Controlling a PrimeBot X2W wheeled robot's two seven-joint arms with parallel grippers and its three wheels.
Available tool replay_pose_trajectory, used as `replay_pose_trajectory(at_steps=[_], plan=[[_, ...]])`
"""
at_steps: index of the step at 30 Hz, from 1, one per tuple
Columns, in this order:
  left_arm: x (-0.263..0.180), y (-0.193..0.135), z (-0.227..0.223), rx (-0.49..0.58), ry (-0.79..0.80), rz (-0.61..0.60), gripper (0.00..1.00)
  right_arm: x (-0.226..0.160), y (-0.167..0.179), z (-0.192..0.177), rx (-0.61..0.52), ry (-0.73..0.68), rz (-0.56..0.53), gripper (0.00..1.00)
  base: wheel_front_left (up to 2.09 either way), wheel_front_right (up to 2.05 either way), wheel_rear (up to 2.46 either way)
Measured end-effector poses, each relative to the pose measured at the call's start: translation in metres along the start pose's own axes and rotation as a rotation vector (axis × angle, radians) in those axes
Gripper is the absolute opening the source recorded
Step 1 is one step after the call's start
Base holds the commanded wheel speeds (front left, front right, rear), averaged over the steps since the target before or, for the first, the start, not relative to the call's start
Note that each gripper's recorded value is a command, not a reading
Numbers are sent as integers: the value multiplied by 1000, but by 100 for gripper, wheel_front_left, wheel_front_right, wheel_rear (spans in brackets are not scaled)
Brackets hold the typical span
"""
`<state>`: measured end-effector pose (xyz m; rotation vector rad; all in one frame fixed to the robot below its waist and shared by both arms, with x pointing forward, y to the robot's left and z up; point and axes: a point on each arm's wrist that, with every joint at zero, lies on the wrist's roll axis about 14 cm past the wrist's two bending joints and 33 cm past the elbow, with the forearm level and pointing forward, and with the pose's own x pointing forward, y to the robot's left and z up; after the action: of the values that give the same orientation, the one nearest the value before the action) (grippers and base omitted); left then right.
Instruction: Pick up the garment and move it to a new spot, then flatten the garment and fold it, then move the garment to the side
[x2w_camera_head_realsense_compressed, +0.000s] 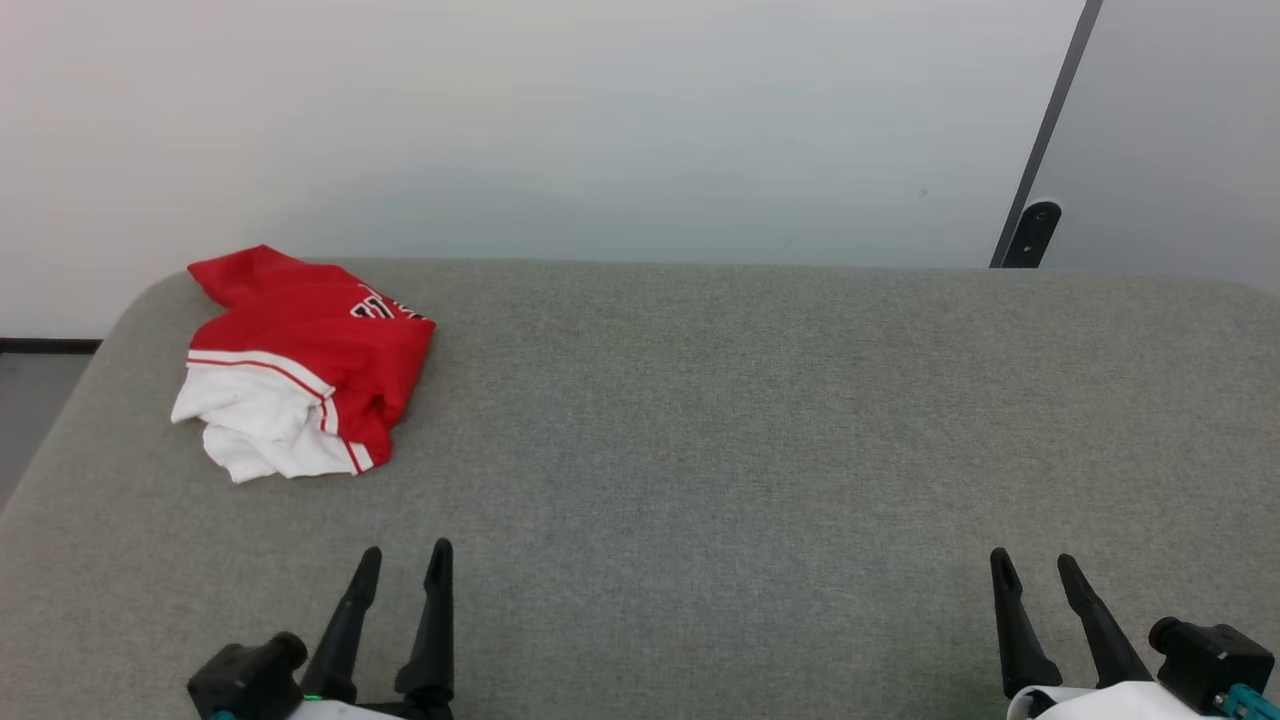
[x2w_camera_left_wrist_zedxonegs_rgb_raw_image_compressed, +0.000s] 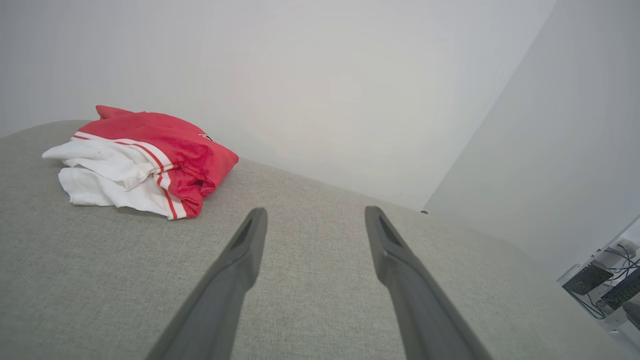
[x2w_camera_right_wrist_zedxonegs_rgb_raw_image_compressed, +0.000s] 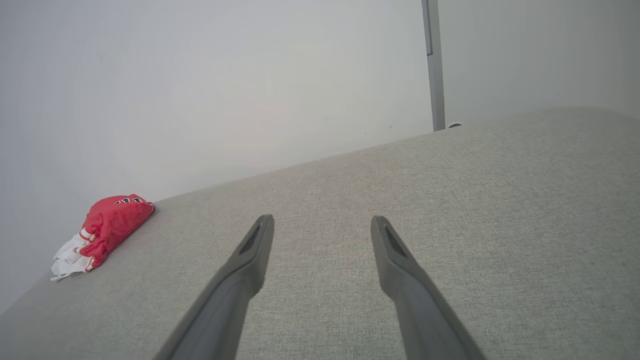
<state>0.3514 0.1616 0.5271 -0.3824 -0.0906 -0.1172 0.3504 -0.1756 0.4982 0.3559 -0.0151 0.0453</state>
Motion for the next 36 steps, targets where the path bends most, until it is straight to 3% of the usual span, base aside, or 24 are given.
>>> replay_pose_trajectory(at_steps=[36], plan=[[-7, -31, 9, 270, -63, -131, 100, -5, 22, 4, -308, -43, 101, 100, 0, 0, 0]])
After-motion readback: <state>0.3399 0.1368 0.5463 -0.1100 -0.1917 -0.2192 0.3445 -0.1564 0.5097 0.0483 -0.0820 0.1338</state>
